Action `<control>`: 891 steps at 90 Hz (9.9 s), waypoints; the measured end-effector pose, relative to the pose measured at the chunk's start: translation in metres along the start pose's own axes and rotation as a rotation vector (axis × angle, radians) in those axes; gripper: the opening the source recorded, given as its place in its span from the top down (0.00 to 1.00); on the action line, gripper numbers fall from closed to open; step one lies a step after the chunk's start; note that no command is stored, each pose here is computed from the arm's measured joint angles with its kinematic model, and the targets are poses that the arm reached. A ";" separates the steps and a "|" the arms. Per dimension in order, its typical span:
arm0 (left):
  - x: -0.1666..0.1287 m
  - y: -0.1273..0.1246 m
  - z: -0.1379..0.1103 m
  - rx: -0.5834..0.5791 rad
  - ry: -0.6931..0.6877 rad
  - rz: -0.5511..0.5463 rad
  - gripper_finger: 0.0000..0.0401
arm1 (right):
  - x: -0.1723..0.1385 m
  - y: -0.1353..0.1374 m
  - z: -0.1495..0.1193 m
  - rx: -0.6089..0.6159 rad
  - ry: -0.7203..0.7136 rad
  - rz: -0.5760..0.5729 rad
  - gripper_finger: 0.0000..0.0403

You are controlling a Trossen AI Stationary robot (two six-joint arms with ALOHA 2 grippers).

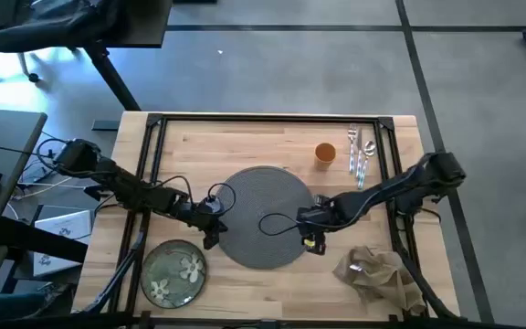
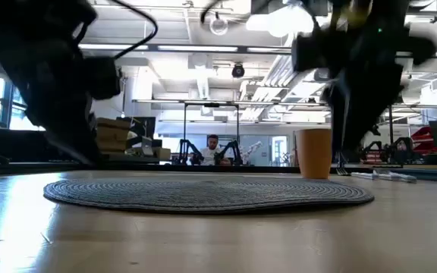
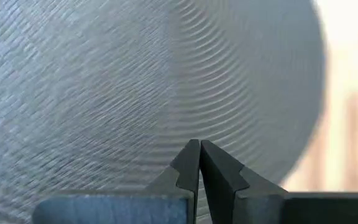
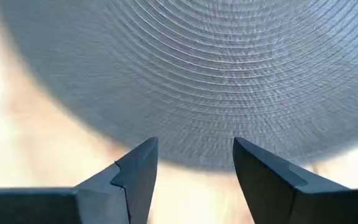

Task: Set table place
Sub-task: Fold the brown napkin

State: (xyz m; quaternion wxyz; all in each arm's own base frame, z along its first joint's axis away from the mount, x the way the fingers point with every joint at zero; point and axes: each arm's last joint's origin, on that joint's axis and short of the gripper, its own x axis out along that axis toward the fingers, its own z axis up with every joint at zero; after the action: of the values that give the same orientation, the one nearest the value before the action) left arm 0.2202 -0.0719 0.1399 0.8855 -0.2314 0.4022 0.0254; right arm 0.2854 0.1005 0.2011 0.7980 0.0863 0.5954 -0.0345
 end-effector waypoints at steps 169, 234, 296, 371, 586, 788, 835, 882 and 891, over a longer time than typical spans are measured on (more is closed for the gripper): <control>-0.039 -0.085 0.051 0.220 -0.281 -0.134 1.00 | -0.094 0.107 -0.076 -0.206 -0.098 -0.128 1.00; -0.046 -0.086 0.092 0.296 -0.548 -0.141 0.66 | -0.137 0.040 0.033 -0.104 -0.396 -0.318 1.00; 0.044 -0.088 0.093 0.609 -0.528 0.263 0.56 | -0.126 -0.030 0.096 0.036 -0.515 -0.384 1.00; 0.062 -0.093 0.117 0.638 -0.595 0.795 0.57 | -0.125 -0.032 0.099 0.055 -0.523 -0.385 1.00; 0.045 -0.067 0.093 0.504 -0.279 0.603 0.66 | -0.115 -0.037 0.092 0.097 -0.411 -0.411 1.00; 0.010 -0.099 0.112 0.885 -0.374 1.095 0.66 | -0.115 -0.037 0.093 0.086 -0.424 -0.418 1.00; 0.005 -0.114 0.112 0.879 -0.435 1.106 0.66 | -0.113 -0.035 0.092 0.080 -0.424 -0.420 1.00; 0.014 -0.084 0.096 0.661 -0.326 0.940 0.70 | -0.103 -0.037 0.088 0.052 -0.388 -0.434 1.00; 0.015 -0.082 0.098 0.650 -0.304 0.897 0.72 | -0.104 -0.036 0.089 0.050 -0.399 -0.430 1.00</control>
State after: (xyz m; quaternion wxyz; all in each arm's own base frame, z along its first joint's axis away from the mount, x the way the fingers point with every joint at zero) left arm 0.3179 -0.1048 0.2162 0.8615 0.2523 0.3164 0.3066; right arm 0.3341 0.0441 0.3214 0.8714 -0.0308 0.4304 -0.2335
